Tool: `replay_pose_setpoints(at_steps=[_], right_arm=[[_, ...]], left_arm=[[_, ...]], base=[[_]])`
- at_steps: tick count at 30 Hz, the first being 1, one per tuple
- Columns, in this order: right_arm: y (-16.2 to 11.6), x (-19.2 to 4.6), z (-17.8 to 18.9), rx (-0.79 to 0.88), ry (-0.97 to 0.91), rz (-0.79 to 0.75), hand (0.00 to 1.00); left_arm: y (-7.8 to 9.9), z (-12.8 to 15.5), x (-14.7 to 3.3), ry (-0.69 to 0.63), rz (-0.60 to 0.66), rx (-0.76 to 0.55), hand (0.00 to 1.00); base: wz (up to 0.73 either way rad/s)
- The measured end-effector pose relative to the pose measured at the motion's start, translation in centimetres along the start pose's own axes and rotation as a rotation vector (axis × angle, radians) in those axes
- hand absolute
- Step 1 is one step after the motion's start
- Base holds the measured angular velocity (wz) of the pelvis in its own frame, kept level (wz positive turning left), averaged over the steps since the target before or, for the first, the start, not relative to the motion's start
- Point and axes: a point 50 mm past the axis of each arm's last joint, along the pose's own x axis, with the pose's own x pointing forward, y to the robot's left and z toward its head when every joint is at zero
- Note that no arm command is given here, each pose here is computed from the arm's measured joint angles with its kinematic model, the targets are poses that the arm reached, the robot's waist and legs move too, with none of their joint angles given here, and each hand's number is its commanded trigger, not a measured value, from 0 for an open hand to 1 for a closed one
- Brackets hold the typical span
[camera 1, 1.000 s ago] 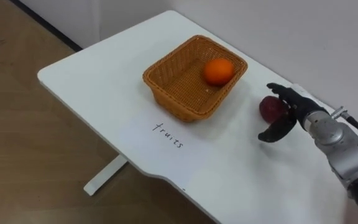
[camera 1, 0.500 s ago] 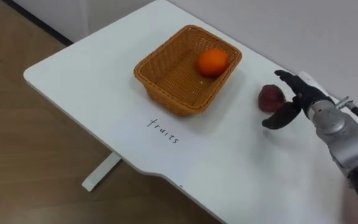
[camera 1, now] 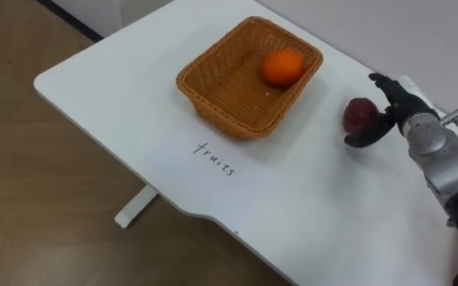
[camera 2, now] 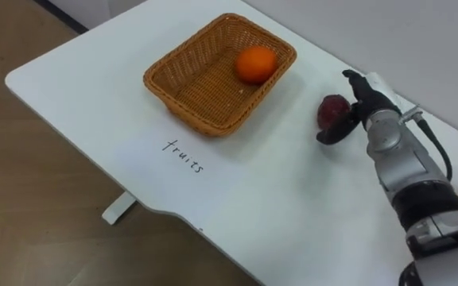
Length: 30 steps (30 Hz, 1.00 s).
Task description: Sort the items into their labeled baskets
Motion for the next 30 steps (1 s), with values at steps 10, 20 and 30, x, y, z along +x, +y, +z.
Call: replay_pose_setpoints(at_steps=[10,20,30], right_arm=[[-1.2,0.7,0.9,-0.021,0.019,-0.024,0.00],[-1.4,0.8,0.6,-0.021,0.036,-0.028,0.00],[-1.7,0.9,0.8,-0.029,0.031,-0.035,0.00]], left_arm=[[-0.6,1.3,0.3,-0.028,-0.026,-0.069,0.00],[-0.6,1.3,0.4,-0.024,-0.026,-0.075,0.00],[-0.6,1.1,0.4,-0.015,-0.023,-0.074,0.00]], base=[[-0.02],[0.00],[0.00]])
